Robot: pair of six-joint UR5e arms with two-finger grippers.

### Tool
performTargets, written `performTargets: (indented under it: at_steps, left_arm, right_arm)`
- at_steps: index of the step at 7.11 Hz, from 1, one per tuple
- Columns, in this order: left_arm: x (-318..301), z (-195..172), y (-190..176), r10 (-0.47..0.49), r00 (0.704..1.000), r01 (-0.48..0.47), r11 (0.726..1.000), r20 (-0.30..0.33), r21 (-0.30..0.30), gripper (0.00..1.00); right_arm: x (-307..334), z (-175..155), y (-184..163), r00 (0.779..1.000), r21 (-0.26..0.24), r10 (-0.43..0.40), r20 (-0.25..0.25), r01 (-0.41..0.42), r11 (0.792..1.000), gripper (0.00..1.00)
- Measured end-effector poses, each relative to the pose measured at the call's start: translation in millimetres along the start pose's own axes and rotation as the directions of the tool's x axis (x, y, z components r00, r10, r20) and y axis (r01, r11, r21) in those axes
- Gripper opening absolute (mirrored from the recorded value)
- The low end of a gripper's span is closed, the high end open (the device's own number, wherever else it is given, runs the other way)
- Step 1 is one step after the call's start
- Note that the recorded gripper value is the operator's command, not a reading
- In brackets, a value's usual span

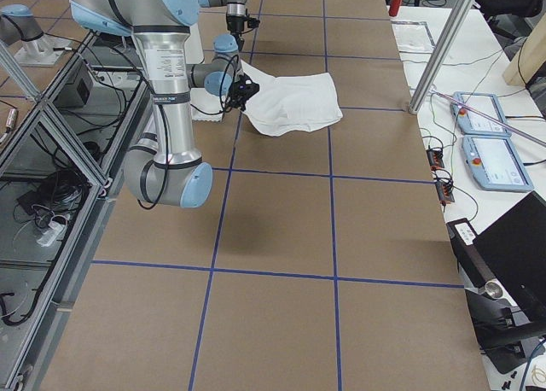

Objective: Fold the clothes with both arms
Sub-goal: 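Grasp the near edge with both grippers and pull it toward the robot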

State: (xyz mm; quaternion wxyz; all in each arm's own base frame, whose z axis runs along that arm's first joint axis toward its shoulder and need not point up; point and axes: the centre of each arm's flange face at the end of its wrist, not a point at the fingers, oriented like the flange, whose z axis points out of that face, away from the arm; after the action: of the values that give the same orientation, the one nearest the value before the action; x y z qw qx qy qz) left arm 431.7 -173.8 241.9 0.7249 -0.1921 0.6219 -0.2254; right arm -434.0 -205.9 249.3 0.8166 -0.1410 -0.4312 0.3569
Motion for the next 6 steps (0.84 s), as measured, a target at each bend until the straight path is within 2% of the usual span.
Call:
performTargets:
  at_steps: [3, 4, 5, 6]
  left_arm:
    - [7, -15, 11, -0.009, 1.0, 0.009, 1.0, 0.006, -0.02, 0.0]
    - [11, -21, 14, -0.008, 1.0, 0.008, 0.999, 0.002, -0.033, 0.0]
    - [16, -29, 16, -0.006, 1.0, 0.006, 0.999, 0.001, -0.034, 0.0]
    - [24, -32, 12, 0.007, 1.0, -0.007, 1.0, 0.009, -0.006, 0.0]
  right_arm:
    - [17, -35, 29, 1.0, -0.118, 0.015, -0.009, -0.016, 0.993, 0.0]
    - [18, -42, 31, 1.0, -0.136, 0.023, -0.011, -0.024, 0.99, 0.0]
    - [12, -51, 23, 0.999, -0.135, 0.04, 0.008, -0.038, 0.99, 0.0]
    - [-2, -60, 3, 0.997, -0.114, 0.066, 0.04, -0.061, 0.992, 0.0]
